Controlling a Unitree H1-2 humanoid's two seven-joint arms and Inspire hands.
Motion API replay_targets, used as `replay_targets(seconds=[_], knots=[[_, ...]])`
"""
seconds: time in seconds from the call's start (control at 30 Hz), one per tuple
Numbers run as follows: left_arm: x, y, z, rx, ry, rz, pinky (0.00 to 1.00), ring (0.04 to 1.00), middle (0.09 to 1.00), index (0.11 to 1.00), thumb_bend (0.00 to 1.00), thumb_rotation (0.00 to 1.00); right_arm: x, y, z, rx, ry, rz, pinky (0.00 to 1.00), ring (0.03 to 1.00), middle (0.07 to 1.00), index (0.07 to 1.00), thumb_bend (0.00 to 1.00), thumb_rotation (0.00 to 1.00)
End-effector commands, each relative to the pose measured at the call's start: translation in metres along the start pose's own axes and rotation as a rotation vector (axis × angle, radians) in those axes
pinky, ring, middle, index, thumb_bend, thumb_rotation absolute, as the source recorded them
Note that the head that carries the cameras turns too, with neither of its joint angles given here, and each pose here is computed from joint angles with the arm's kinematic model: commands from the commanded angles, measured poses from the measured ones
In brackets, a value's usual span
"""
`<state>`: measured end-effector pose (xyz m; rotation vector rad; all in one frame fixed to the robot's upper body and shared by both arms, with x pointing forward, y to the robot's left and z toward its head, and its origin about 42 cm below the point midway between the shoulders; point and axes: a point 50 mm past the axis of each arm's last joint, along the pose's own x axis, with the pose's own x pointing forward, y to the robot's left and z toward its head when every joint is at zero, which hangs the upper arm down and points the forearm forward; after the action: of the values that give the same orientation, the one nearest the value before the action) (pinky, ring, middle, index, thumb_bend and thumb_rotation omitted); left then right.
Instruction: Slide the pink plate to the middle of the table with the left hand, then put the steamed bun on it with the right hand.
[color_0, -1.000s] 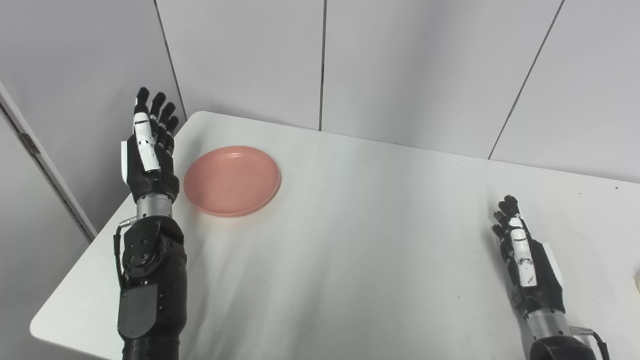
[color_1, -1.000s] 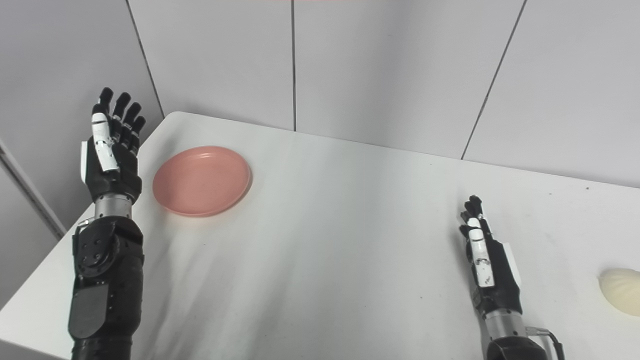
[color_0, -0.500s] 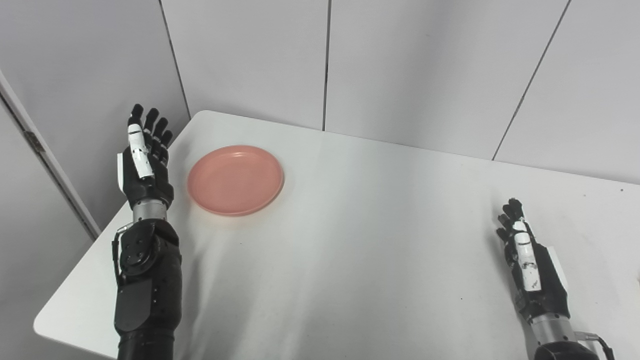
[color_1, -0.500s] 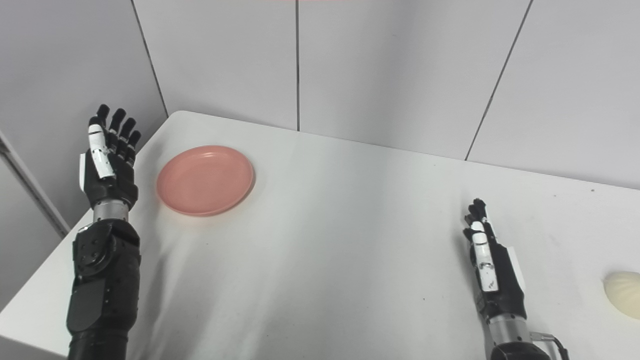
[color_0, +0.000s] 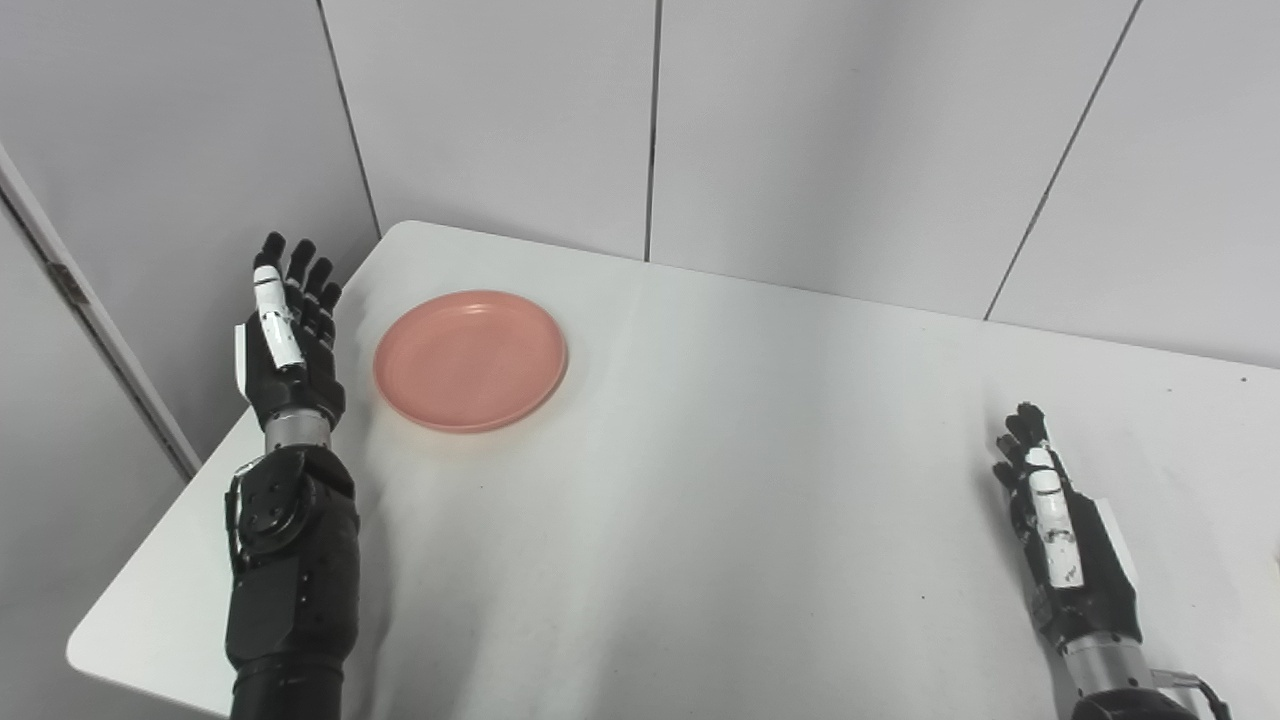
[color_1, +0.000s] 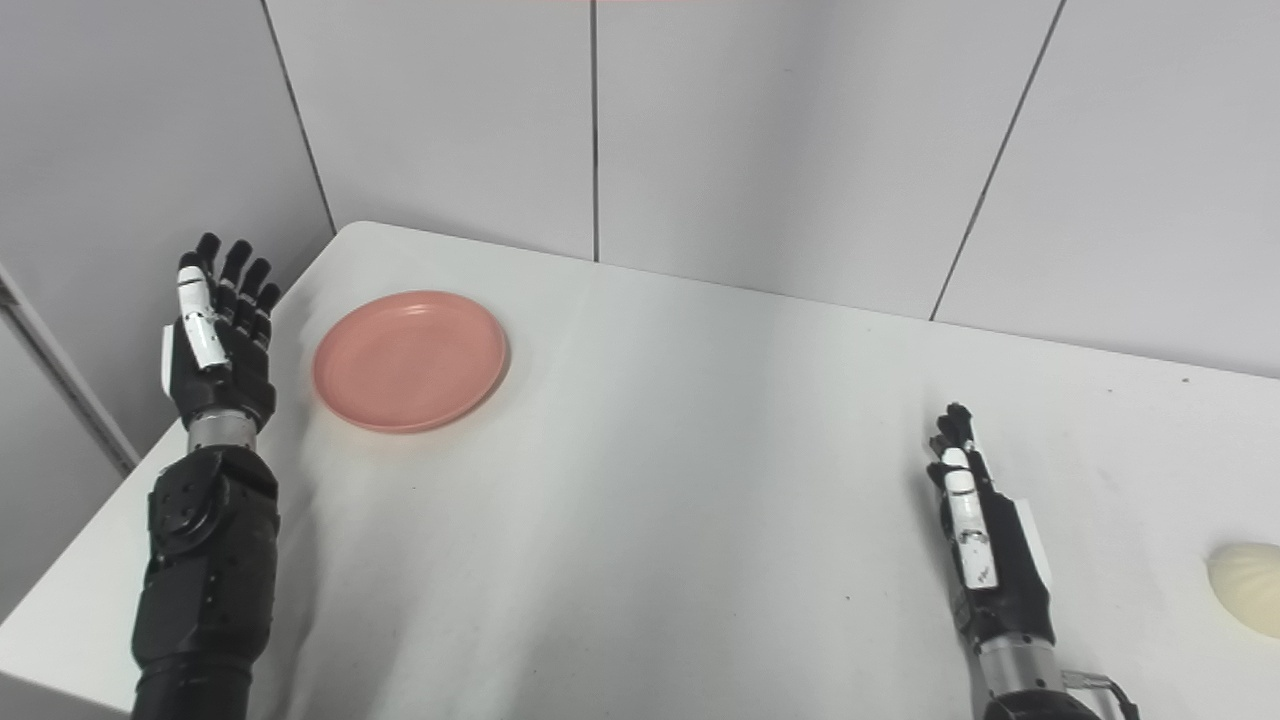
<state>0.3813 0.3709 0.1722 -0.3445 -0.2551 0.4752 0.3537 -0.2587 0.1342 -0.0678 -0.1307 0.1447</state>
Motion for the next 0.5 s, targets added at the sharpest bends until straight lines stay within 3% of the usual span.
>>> replay_targets(seconds=[0.0,0.47], knots=[[0.016,-0.004,0.019,0.005,-0.070,-0.017,0.97,0.941,0.950,0.959,0.43,1.00,-0.006,-0.001,-0.007,0.014,0.019,-0.008,1.00,1.000,1.000,1.000,0.12,1.00],[0.019,0.001,-0.016,0.015,0.060,0.001,0.97,0.944,0.951,0.958,0.41,1.00,-0.006,0.000,-0.007,0.021,0.012,-0.003,1.00,1.000,1.000,1.000,0.11,1.00]])
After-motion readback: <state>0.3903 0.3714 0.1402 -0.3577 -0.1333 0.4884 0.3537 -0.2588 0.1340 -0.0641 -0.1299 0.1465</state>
